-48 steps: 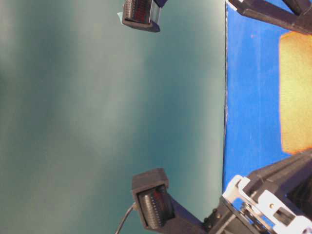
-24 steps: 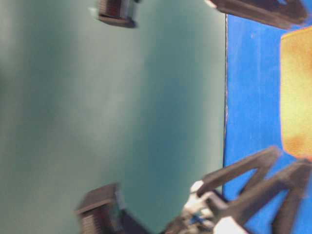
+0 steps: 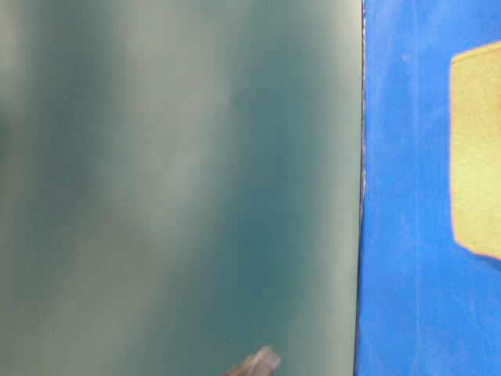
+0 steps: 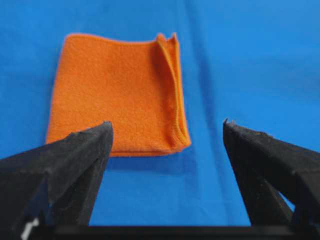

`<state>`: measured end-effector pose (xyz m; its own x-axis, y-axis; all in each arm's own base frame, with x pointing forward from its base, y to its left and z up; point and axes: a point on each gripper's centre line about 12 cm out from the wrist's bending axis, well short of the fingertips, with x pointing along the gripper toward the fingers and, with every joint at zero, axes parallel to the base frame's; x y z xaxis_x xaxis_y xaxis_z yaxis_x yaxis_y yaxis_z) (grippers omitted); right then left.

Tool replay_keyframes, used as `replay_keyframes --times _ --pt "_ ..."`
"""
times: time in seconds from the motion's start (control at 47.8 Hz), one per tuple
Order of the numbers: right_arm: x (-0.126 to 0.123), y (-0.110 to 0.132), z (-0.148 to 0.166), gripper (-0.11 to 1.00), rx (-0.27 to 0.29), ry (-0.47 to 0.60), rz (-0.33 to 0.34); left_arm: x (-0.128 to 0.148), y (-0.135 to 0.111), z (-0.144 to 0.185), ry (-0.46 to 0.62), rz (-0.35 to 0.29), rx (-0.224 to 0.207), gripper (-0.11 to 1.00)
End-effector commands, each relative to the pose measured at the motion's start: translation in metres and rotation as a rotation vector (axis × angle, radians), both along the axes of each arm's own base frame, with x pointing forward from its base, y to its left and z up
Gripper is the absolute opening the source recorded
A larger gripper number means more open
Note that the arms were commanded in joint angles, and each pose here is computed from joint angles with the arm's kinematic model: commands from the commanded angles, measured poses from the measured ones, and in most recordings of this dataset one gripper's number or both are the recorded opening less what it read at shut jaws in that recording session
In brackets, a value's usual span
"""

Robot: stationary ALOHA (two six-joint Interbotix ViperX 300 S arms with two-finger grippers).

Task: Fold the orange towel.

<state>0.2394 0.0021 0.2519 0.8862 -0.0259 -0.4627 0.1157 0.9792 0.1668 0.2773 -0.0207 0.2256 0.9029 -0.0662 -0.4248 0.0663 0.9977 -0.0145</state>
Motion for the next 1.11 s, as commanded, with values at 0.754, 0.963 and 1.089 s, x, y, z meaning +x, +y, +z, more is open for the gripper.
replay_keyframes --times 0.754,0.963,1.089 --pt "-0.073 -0.003 -0.036 0.6 -0.054 -0.161 0.034 -0.12 0.023 -0.015 -0.246 0.086 0.009 0.84" --pt "-0.073 -0.003 -0.037 0.6 -0.053 -0.156 0.031 -0.121 0.024 -0.017 -0.241 0.089 0.009 0.84" --pt "-0.073 -0.003 -0.037 0.6 -0.053 -0.155 0.031 -0.121 0.024 -0.017 -0.24 0.087 0.009 0.84"
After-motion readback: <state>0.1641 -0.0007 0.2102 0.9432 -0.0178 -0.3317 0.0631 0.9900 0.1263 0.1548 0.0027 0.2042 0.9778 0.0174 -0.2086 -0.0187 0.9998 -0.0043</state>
